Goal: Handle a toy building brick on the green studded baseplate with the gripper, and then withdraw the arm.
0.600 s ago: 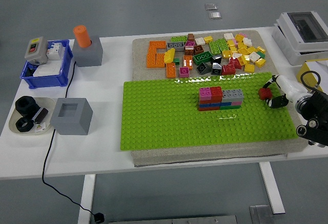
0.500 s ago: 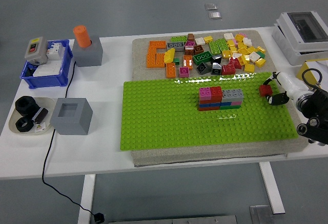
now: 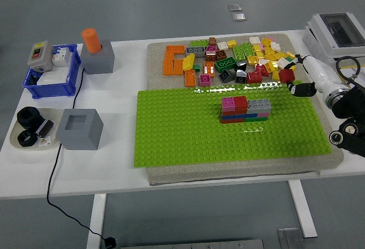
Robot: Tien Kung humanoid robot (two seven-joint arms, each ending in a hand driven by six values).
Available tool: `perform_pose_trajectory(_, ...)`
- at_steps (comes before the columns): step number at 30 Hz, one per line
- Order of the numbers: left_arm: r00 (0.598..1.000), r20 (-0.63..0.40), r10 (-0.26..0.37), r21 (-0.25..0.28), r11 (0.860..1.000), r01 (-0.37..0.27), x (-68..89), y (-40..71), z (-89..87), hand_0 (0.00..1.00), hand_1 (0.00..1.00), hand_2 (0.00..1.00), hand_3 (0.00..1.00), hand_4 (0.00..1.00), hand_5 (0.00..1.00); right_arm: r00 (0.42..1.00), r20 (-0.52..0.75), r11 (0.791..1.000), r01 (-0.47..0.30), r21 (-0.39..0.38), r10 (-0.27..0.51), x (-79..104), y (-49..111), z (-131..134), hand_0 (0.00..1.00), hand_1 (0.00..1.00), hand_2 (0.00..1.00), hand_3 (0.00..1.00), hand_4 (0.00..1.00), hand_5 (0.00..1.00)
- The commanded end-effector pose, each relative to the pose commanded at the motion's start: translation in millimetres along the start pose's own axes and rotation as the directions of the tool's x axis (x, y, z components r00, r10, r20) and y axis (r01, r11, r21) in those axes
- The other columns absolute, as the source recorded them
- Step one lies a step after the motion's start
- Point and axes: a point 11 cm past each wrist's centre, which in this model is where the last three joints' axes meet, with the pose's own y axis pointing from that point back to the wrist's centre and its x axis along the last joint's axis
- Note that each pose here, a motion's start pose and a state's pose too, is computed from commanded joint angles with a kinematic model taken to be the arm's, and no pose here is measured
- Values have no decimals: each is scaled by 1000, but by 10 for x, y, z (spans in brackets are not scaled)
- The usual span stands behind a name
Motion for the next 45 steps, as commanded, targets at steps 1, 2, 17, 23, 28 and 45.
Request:
perform_pose_trajectory(1, 1000, 0, 1, 0, 1000, -1, 3, 0, -2, 774, 728, 709, 822, 822, 539, 1000, 2, 1000, 6, 9, -6, -13, 34, -27, 805, 950, 945, 544, 546, 2)
perform_pose_trajectory(2, 1000, 0, 1, 1, 1000, -1, 4, -1, -3, 774, 728, 709, 822, 822, 539, 1000, 4, 1000, 13, 17, -13, -29, 63, -52, 805, 950, 945, 544, 546, 2)
perform_pose_trajectory(17, 1000, -4, -1, 6, 1000, 1, -13, -6, -30, 774, 727, 709, 822, 822, 536, 992, 35, 990, 114, 84, -117, -402, 221, -299, 802, 944, 935, 528, 531, 2)
perform_pose_trajectory(23, 1000, -4, -1, 6, 1000, 1, -13, -6, -29, 774, 727, 709, 822, 820, 536, 990, 39, 987, 131, 94, -135, -468, 226, -344, 800, 942, 934, 527, 531, 2)
perform_pose_trajectory(28, 1000, -4, 0, 6, 1000, 0, -12, -6, -30, 774, 727, 709, 822, 821, 537, 989, 43, 986, 138, 96, -143, -503, 218, -362, 800, 941, 933, 528, 532, 2)
perform_pose_trajectory(45, 1000, -3, 1, 3, 1000, -1, -10, -5, -21, 774, 727, 709, 823, 820, 537, 985, 50, 983, 158, 92, -163, -587, 209, -364, 798, 940, 932, 525, 534, 2)
